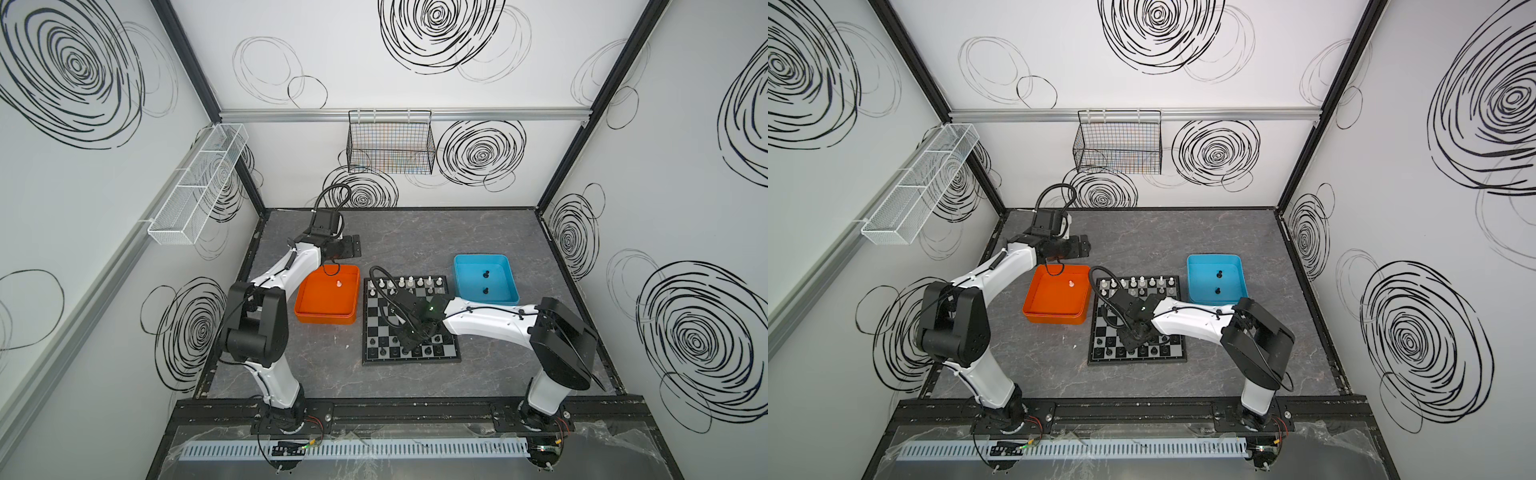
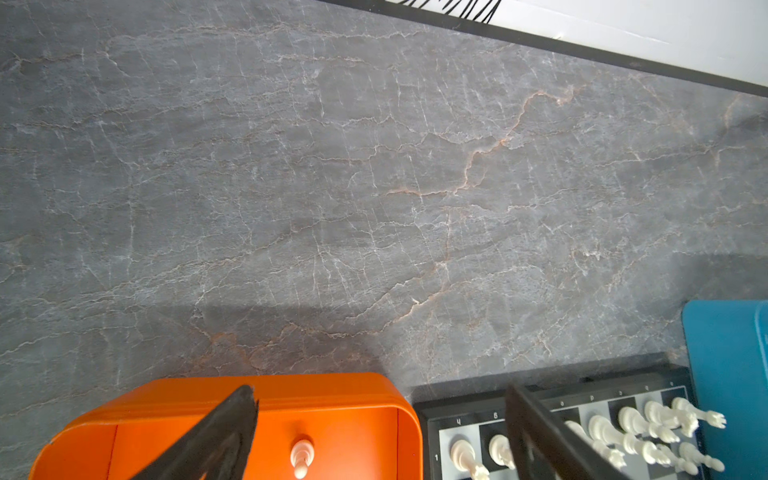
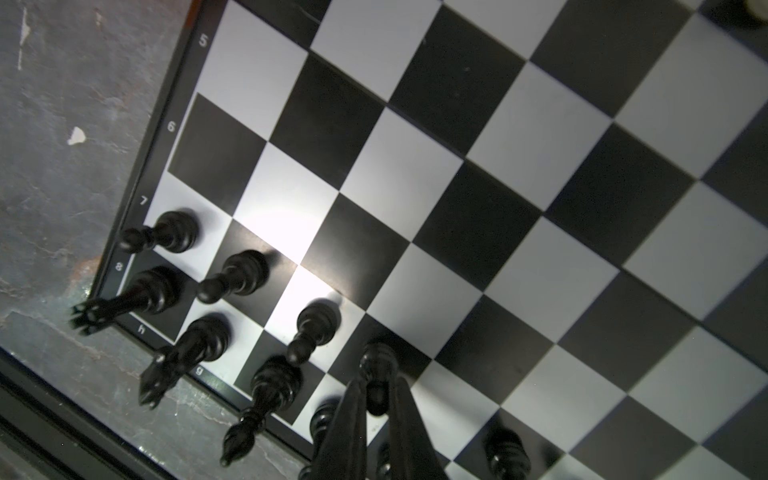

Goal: Set up the chess pieces on the board
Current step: 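Lower the black pawn onto an empty square in the black pawn row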

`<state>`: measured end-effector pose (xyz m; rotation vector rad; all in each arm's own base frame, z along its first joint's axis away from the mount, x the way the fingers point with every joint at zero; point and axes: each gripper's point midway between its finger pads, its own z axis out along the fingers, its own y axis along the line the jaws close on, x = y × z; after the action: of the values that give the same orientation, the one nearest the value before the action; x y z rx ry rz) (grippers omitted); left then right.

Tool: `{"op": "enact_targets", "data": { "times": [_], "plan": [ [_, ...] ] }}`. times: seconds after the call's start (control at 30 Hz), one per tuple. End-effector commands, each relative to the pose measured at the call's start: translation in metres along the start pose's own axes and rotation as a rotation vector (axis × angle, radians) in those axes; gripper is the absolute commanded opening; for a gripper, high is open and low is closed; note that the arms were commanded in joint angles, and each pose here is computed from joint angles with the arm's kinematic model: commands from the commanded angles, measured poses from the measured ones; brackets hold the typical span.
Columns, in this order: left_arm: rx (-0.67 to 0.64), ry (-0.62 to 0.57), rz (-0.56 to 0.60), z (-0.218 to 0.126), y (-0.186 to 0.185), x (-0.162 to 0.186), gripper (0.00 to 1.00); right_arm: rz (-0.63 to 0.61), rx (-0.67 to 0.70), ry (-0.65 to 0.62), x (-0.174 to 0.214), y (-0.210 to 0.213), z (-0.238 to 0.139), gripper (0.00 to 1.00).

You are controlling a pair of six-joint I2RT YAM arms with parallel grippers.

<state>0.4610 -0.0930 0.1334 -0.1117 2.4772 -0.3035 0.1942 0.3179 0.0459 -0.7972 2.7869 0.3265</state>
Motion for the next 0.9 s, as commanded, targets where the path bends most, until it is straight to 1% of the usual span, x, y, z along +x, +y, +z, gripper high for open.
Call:
{"op": "enact_targets", "data": {
  "times": [0.0,0.13,0.43,0.87],
  "plan": [
    [0.005,-0.006,-0.016,0.0043,0.0033,-0.0023,0.96,0.012,0.032,0.013,0.0024,-0.0018,0.0004,0.15],
    [0.004,-0.006,-0.017,0.0046,0.0035,-0.0027,0.96,0.022,0.043,0.007,0.0009,-0.0031,-0.003,0.18],
    [0.004,-0.005,-0.017,0.0046,0.0035,-0.0024,0.96,0.033,0.052,-0.008,-0.0019,-0.0044,-0.0071,0.19],
    [0.004,-0.005,-0.014,0.0041,0.0027,-0.0023,0.96,0.025,0.012,-0.012,-0.0016,0.0021,-0.0079,0.17]
  ]
}}
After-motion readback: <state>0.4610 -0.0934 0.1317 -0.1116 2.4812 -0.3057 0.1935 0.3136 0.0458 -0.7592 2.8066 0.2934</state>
